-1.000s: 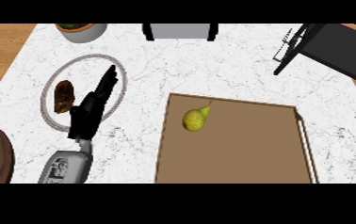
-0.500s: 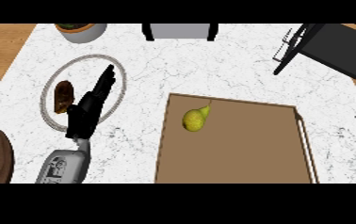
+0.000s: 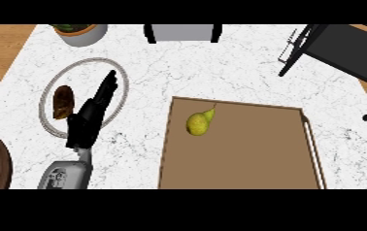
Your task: Pick the croissant from the tray and place it in the tiered shelf
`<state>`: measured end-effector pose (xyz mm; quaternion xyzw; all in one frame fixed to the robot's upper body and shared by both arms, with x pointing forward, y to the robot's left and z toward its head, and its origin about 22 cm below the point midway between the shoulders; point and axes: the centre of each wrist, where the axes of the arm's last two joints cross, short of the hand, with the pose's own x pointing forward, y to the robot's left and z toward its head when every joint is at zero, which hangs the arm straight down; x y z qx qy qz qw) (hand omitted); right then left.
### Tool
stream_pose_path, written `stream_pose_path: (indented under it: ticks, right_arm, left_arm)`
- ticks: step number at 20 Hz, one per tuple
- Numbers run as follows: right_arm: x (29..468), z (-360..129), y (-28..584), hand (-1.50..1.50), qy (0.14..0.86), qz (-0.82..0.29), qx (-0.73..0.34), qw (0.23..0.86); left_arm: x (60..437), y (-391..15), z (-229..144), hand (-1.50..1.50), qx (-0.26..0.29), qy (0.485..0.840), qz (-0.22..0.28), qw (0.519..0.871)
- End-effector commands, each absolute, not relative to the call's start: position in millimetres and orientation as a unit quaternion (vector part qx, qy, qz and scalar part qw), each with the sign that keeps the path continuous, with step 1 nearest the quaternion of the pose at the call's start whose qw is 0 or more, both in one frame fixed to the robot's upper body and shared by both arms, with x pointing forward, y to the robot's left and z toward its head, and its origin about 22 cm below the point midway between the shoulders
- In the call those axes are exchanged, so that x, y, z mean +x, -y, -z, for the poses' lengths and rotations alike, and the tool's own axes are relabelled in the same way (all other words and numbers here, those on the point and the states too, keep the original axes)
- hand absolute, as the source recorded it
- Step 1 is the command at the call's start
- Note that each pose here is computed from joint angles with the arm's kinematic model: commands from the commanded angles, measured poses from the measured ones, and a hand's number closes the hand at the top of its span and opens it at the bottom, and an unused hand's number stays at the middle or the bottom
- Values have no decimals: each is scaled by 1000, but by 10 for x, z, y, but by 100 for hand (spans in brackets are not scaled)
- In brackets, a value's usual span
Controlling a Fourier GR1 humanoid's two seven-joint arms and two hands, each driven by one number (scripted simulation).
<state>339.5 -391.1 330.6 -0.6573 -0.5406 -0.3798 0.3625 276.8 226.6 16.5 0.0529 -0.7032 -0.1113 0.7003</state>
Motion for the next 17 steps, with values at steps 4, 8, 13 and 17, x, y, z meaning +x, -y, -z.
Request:
stream_pose_path:
  ticks: [4, 8, 13, 17]
  right_arm:
    - [2747, -3466, 3950, -150, 474, 437, -637, 423]
    - [2251, -3383, 4090, -150, 446, 425, -644, 453]
    - [1712, -3216, 4094, -150, 435, 372, -656, 493]
    - [1177, -3088, 3938, -150, 455, 370, -643, 493]
  left_arm:
    - [2788, -2296, -157, 0, 61, 699, 108, 704]
    - [2726, -2418, -199, 0, 69, 696, 92, 709]
    - [2749, -2439, -93, 0, 78, 693, 84, 712]
    - [2648, -2568, -105, 0, 80, 694, 86, 711]
